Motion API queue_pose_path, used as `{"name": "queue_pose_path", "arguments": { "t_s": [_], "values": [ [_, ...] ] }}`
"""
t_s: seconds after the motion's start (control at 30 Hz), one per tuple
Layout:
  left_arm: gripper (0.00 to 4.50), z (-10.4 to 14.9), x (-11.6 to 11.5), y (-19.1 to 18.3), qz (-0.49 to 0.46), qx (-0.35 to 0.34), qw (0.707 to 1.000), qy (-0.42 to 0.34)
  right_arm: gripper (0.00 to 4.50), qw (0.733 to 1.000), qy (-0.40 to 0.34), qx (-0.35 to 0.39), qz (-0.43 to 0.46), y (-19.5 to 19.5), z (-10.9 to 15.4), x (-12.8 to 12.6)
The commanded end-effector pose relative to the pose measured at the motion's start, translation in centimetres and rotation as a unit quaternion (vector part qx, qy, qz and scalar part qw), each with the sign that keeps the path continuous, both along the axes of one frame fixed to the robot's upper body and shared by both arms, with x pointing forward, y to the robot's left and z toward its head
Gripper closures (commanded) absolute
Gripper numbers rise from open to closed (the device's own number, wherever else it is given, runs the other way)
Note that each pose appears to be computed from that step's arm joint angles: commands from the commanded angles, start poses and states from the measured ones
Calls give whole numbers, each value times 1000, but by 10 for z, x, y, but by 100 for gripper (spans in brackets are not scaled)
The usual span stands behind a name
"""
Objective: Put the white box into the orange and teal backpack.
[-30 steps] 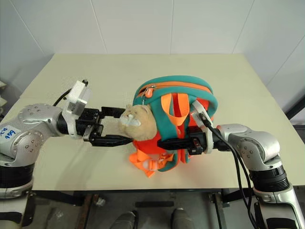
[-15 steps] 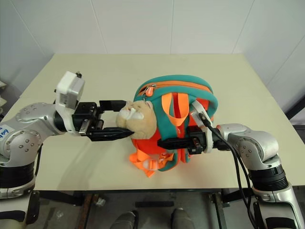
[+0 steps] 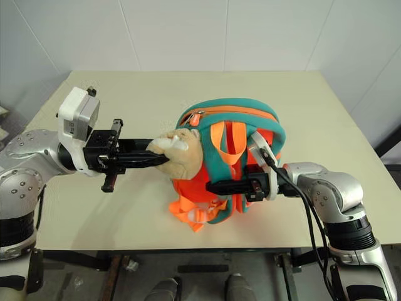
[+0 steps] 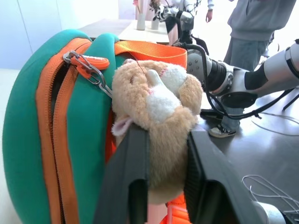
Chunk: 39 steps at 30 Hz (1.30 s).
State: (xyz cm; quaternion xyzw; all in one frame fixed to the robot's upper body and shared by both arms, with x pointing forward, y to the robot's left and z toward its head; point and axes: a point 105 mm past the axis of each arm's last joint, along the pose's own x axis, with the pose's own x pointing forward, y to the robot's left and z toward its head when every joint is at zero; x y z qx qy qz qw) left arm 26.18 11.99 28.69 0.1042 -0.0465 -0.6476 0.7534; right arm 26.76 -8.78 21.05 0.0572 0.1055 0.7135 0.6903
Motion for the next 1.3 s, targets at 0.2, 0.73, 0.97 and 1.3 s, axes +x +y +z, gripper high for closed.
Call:
{"name": "queue_pose_path", "arguments": {
  "t_s": [0.2, 0.73, 0.97, 1.3],
  "values": [
    [371, 5, 20, 85, 160, 34, 987, -12, 445, 1000, -15, 10, -16, -6, 3, -5],
    [371, -186, 38, 95, 173, 163, 961, 143, 445, 995, 12, 48, -91, -8, -6, -3],
    [373, -153, 41, 88, 176, 105, 973, 104, 374, 983, -52, 62, -162, -19, 4, 15],
    [84, -103, 26, 89, 208, 67, 975, 31, 47, 961, -152, -34, -229, -70, 0, 21]
  ]
}}
